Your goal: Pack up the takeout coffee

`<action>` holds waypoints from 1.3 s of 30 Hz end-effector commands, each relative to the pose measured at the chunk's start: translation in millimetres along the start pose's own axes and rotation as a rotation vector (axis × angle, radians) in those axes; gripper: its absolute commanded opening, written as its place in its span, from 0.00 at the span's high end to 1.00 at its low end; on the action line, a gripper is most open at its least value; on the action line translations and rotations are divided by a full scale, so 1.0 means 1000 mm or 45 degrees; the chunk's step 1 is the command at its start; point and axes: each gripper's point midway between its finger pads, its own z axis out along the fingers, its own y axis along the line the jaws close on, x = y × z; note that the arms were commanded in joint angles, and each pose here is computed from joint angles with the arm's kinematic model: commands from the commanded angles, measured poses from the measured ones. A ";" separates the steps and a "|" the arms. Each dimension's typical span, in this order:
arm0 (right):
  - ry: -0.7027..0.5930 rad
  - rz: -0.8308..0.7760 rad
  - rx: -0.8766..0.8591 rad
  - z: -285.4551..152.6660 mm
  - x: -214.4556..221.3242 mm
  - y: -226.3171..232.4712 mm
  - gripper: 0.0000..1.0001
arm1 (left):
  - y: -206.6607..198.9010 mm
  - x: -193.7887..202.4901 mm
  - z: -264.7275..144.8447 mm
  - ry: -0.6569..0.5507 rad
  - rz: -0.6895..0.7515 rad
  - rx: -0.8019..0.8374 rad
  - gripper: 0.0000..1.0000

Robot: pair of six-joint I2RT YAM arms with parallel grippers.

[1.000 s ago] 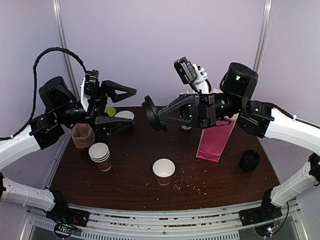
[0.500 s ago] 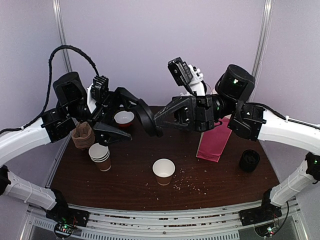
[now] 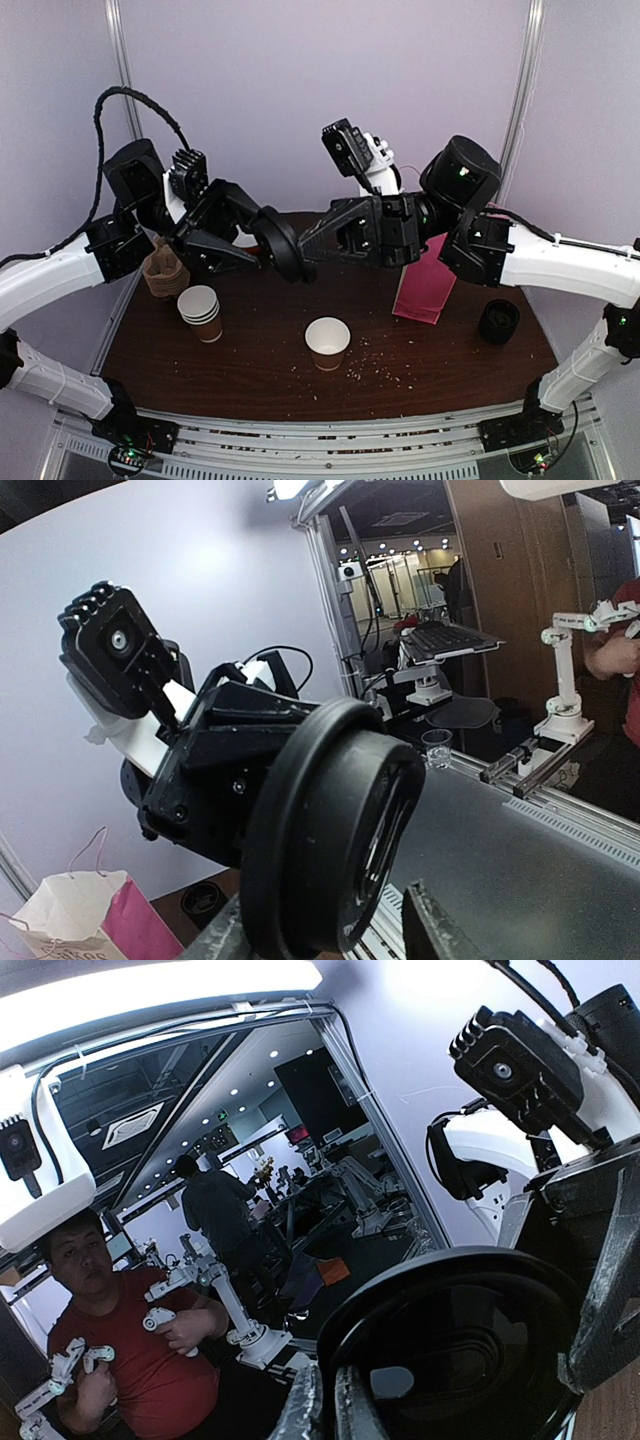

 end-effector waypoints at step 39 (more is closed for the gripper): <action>0.008 -0.109 0.280 -0.023 -0.003 -0.014 0.32 | 0.001 0.001 -0.002 0.023 0.032 -0.103 0.89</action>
